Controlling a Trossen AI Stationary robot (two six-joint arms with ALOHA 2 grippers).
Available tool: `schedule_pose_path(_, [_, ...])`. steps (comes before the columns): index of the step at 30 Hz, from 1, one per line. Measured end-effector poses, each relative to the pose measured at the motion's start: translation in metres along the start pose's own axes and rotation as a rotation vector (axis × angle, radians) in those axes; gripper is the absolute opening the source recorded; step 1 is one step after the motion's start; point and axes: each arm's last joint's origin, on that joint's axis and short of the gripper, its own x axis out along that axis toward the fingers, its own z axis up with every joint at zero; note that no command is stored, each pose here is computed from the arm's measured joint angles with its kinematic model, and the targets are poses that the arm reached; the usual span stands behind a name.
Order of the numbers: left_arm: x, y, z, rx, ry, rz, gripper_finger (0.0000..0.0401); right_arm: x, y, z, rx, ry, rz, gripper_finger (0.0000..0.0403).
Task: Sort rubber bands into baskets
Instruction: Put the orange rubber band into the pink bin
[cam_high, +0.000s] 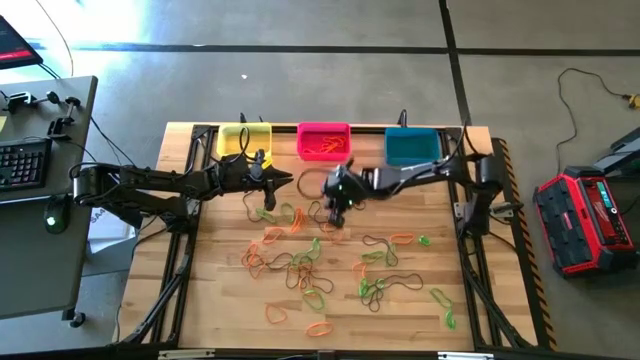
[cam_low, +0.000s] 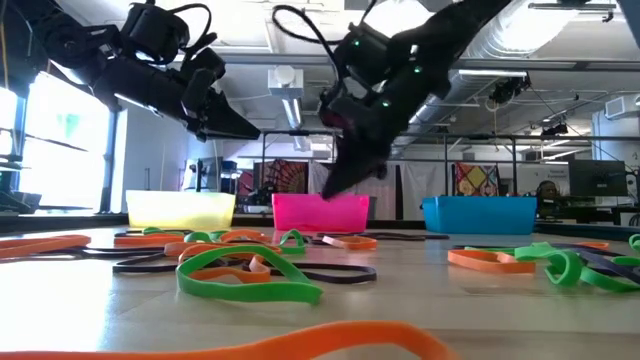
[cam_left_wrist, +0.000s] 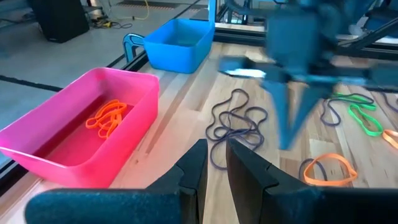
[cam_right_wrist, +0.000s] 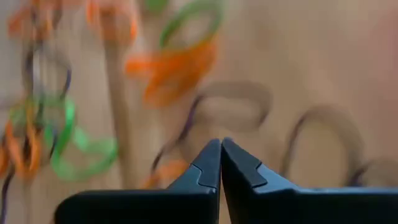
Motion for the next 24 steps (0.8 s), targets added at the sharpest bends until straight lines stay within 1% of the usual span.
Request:
schedule_pose_path(5, [0.0,0.0,0.0,0.0,-0.003,0.0,0.0048,0.002,0.025,-0.018,-0.007,0.126,0.005,0.002])
schedule_pose_path(8, [0.0,0.0,0.0,0.001,-0.003,0.0,0.0048,0.003,0.035,-0.022,-0.018,0.137,0.006,0.0045])
schedule_pose_path(13, [0.0,0.0,0.0,0.023,-0.002,0.001,0.0048,0.004,0.037,-0.027,0.013,0.15,-0.086,0.0096])
schedule_pose_path(15, [0.0,0.0,0.0,0.026,-0.001,0.001,0.0048,0.006,0.036,-0.029,0.028,0.163,-0.097,0.0109])
schedule_pose_path(18, [0.0,0.0,0.0,0.027,-0.001,0.001,0.0048,0.011,0.035,-0.031,0.028,0.178,-0.097,0.0113])
schedule_pose_path(24, [0.0,0.0,0.0,0.026,-0.001,0.001,0.0048,0.021,0.034,-0.037,0.036,0.215,-0.082,0.0093])
